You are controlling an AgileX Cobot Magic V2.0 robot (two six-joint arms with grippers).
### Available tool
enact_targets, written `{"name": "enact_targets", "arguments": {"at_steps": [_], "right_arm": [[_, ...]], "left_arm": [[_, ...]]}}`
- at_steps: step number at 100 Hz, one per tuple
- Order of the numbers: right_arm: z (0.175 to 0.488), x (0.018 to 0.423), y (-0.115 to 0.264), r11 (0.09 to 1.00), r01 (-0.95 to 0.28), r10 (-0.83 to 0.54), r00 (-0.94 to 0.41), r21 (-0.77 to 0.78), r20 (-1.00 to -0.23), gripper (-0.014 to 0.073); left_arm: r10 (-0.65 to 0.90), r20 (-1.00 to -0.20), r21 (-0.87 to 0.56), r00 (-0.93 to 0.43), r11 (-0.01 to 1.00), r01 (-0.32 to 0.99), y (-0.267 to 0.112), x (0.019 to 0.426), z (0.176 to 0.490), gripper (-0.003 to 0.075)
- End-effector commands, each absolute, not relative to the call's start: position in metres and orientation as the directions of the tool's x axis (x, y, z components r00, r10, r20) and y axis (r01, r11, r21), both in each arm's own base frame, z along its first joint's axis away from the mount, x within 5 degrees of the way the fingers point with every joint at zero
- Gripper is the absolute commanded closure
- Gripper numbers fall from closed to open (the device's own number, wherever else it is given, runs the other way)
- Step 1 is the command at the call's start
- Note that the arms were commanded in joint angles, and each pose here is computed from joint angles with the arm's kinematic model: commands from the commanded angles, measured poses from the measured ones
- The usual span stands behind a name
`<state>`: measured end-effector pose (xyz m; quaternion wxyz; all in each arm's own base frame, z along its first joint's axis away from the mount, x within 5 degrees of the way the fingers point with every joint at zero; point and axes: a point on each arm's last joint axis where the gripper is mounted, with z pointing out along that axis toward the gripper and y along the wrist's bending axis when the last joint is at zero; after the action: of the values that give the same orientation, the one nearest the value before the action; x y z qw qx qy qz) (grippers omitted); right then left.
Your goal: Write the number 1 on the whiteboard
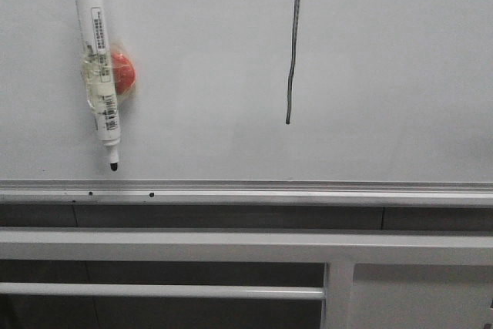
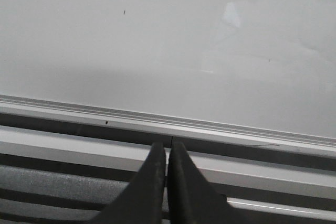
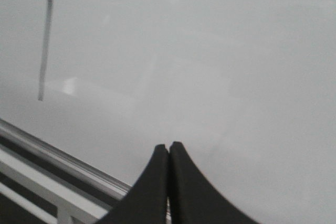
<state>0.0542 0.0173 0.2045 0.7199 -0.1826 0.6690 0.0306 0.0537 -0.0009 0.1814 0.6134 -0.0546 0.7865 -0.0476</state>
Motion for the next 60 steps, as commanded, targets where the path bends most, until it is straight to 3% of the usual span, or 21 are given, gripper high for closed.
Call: {"name": "enact_targets", "arguments": {"at_steps": [1, 12, 44, 60], "right_arm": [[0.198, 0.055, 0.012, 0.967, -0.210, -0.130, 0.072, -0.143, -0.989, 0.0658], [0.191, 0.056, 0.007, 0.992, -0.120, -0.029, -0.035, -0.024, -0.999, 0.0659], [0.173, 0.053, -0.003, 0.999, 0.053, 0.020, -0.236, 0.008, -0.972, 0.0658], [0.172, 0.053, -0.006, 0.994, 0.104, 0.001, -0.247, -0.025, -0.969, 0.0658]], "left_arm": [[-0.162, -0.975, -0.161, -0.154, 0.987, -0.020, -0.001, 0.054, 0.187, 0.0741], [-0.162, -0.975, -0.161, -0.154, 0.987, -0.020, -0.001, 0.054, 0.187, 0.0741], [-0.162, -0.975, -0.161, -0.154, 0.987, -0.020, -0.001, 0.054, 0.187, 0.0741], [-0.162, -0.975, -0.161, -0.154, 0.987, -0.020, -0.001, 0.054, 0.187, 0.0741]]}}
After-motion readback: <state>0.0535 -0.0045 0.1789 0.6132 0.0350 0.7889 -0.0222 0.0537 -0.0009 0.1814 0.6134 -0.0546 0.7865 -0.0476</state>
